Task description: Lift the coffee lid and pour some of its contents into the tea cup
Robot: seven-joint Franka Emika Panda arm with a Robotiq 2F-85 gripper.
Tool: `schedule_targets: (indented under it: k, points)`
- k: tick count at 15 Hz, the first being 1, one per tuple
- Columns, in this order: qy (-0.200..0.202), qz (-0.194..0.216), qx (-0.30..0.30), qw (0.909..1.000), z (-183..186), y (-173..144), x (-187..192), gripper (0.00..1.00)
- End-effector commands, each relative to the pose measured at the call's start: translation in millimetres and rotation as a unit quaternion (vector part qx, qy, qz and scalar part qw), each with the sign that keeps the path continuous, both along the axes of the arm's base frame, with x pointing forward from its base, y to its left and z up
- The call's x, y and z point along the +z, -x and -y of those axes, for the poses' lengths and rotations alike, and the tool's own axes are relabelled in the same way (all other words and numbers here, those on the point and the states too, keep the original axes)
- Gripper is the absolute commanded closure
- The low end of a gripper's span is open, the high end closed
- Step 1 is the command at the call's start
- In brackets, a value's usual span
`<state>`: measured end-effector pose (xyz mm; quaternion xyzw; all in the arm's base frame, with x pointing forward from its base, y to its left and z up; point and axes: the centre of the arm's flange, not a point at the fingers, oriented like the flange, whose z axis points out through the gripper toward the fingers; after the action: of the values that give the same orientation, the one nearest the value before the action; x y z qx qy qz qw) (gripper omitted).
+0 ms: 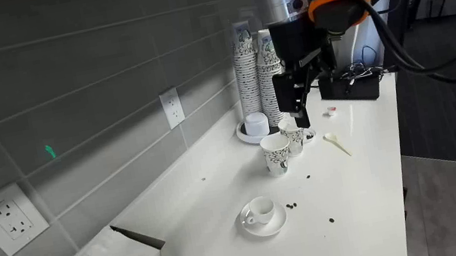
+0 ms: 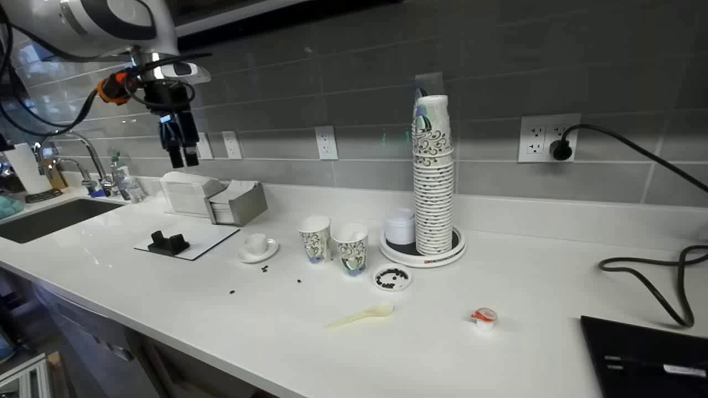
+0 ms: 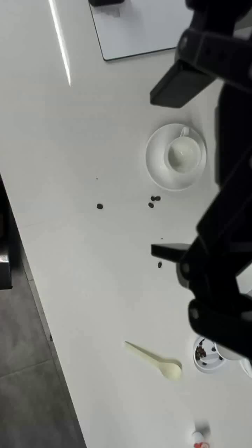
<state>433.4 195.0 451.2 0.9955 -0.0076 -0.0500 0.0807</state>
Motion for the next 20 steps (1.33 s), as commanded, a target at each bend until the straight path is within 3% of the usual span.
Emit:
schedule_targets:
  k: [1, 7, 8, 9, 13, 16, 20]
  points:
    - [0.0, 0.0, 0.0, 1.0, 0, 0, 0, 0.0]
    - [0.0, 0.0, 0.0, 1.0, 0, 0, 0, 0.0]
    - [-0.015, 0.016, 0.025, 0.9994, 13, -2, 1, 0.0]
    - [-0.015, 0.027, 0.038, 0.9988, 29, -2, 2, 0.0]
    - [-0.088, 0.057, 0.097, 0.9897, 113, -2, 1, 0.0]
    - [-0.111, 0.079, 0.139, 0.9809, 175, 1, -4, 0.0]
    - [-0.134, 0.1, 0.125, 0.9779, 257, 5, -14, 0.0]
